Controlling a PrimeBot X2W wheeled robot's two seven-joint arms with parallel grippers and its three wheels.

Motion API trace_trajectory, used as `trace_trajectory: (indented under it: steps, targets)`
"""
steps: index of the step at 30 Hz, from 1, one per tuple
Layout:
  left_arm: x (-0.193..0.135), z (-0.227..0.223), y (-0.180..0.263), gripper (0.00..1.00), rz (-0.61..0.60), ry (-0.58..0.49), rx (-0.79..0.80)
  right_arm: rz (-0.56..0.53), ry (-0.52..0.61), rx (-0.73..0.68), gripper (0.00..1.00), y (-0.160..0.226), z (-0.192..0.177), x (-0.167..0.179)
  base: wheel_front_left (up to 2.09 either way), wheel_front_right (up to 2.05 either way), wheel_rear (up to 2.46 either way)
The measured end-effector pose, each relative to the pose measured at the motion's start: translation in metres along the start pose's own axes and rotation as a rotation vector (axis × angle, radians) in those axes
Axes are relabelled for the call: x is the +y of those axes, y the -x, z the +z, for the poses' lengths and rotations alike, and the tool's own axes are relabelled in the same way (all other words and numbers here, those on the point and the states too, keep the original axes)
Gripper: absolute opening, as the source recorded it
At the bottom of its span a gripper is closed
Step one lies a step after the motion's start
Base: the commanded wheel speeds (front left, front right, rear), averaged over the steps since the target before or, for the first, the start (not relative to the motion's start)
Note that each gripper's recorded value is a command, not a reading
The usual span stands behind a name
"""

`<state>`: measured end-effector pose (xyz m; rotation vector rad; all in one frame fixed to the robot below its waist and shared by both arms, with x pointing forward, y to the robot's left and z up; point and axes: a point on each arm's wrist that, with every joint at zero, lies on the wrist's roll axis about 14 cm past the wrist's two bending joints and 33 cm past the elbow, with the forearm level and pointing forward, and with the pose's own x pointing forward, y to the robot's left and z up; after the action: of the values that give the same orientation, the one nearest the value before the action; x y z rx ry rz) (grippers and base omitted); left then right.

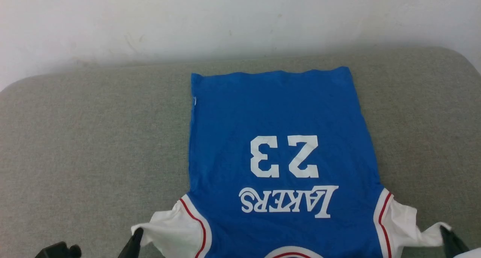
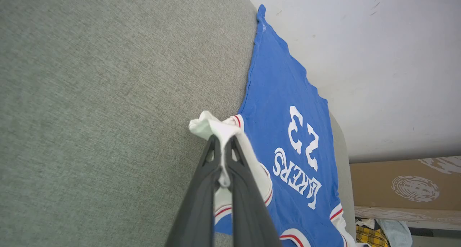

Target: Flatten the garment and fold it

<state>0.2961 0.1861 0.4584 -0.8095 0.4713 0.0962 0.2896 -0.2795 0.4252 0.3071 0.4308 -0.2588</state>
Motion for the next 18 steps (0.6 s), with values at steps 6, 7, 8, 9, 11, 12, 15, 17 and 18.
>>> trace_trajectory:
  steps: [6, 7, 8, 9, 11, 12, 15, 17, 18]
  targets:
    - [-0.006, -0.004, -0.01, 0.0, -0.012, -0.007, 0.018, 0.001, 0.016, 0.128, 0.0, -0.015, -0.043, 0.006, 0.0, 0.0, 0.0]
    - [-0.007, -0.004, -0.011, 0.0, -0.013, -0.009, 0.019, 0.005, 0.017, 0.143, 0.0, -0.017, -0.048, 0.008, 0.0, 0.0, 0.0]
    - [-0.007, -0.004, -0.012, 0.0, -0.012, -0.01, 0.021, 0.011, 0.023, 0.157, 0.02, -0.019, -0.053, 0.01, 0.0, 0.0, 0.0]
    - [-0.006, -0.005, -0.013, 0.0, -0.011, -0.01, 0.023, 0.015, 0.034, 0.172, 0.13, -0.021, -0.058, 0.013, 0.0, 0.0, 0.0]
    - [-0.006, -0.006, -0.014, 0.0, -0.007, -0.012, 0.027, 0.019, 0.05, 0.187, 0.34, -0.024, -0.063, 0.015, 0.0, 0.0, 0.0]
    - [-0.006, -0.006, -0.015, 0.0, -0.006, -0.015, 0.026, 0.02, 0.055, 0.189, 0.67, -0.026, -0.063, 0.016, 0.0, 0.0, 0.0]
    - [-0.008, -0.004, -0.017, 0.0, -0.012, -0.03, 0.019, 0.018, 0.063, 0.179, 1.0, -0.031, -0.058, 0.017, 0.0, 0.0, 0.0]
    - [-0.007, -0.005, -0.018, 0.0, -0.008, -0.033, 0.021, 0.022, 0.083, 0.155, 1.0, -0.035, -0.044, 0.02, 0.0, 0.0, 0.0]
    - [-0.007, -0.004, -0.018, 0.0, -0.007, -0.033, 0.02, 0.029, 0.102, 0.127, 1.0, -0.037, -0.031, 0.023, 0.0, 0.0, 0.0]
